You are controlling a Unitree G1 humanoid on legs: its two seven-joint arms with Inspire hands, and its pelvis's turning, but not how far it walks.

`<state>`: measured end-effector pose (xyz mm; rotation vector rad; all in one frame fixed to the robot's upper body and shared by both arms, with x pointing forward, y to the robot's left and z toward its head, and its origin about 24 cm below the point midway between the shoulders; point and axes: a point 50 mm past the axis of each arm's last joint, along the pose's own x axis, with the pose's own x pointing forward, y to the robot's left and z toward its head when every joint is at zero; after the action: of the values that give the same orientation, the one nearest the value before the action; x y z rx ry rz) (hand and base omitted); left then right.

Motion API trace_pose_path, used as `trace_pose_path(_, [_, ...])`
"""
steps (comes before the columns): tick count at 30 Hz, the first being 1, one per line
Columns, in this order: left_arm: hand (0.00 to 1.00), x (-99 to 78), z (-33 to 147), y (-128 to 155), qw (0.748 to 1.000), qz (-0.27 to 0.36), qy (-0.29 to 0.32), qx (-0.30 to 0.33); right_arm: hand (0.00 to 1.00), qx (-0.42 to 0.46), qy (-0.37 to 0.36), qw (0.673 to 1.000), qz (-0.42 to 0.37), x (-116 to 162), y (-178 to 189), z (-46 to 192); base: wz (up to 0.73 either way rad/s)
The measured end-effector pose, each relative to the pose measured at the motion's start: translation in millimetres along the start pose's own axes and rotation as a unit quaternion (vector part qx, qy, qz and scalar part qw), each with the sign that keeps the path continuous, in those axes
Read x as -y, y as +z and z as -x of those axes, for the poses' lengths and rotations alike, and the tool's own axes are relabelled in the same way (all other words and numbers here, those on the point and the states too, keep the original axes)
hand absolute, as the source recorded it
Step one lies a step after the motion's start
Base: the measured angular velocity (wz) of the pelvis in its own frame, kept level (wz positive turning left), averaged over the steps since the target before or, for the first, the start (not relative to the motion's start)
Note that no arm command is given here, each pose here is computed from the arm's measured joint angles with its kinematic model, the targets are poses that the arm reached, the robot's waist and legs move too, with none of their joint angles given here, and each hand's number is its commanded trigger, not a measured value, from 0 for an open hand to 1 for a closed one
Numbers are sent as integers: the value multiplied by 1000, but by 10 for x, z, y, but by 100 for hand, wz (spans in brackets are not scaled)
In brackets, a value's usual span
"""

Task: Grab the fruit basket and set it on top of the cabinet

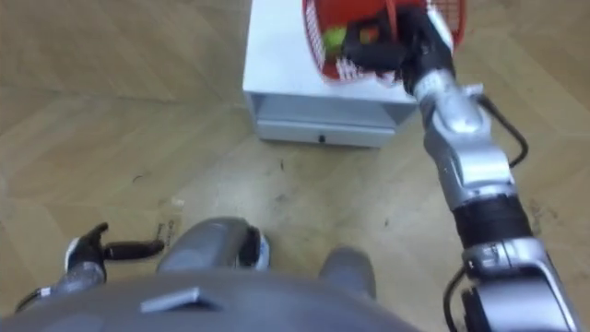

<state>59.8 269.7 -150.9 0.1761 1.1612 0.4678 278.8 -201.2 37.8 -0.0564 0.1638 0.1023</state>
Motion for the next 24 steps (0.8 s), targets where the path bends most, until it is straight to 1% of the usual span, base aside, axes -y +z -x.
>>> trace_pose_path(2, [0,-15,12,-1,1000,16,3,4,100,16,-1,1000,6,13,94,-46,-8])
trace_pose_path(5, [0,-11,16,0,1000,24,1,5,100,28,4,1000,6,29,166,-76,-10])
trace_pose_path(8, [0,7,17,38,999,35,-2,11,100,32,2,999,5,59,187,-71,0])
trace_pose_path(16, [0,24,24,5,1000,20,-22,7,100,70,17,997,18,-2,364,-54,-1])
trace_pose_path(21, [0,13,47,-116,999,-1,-41,-13,100,72,22,997,4,-72,346,-64,10])
trace_pose_path(24, [0,60,53,-131,998,-9,-59,-17,100,70,22,997,2,-58,327,-51,33])
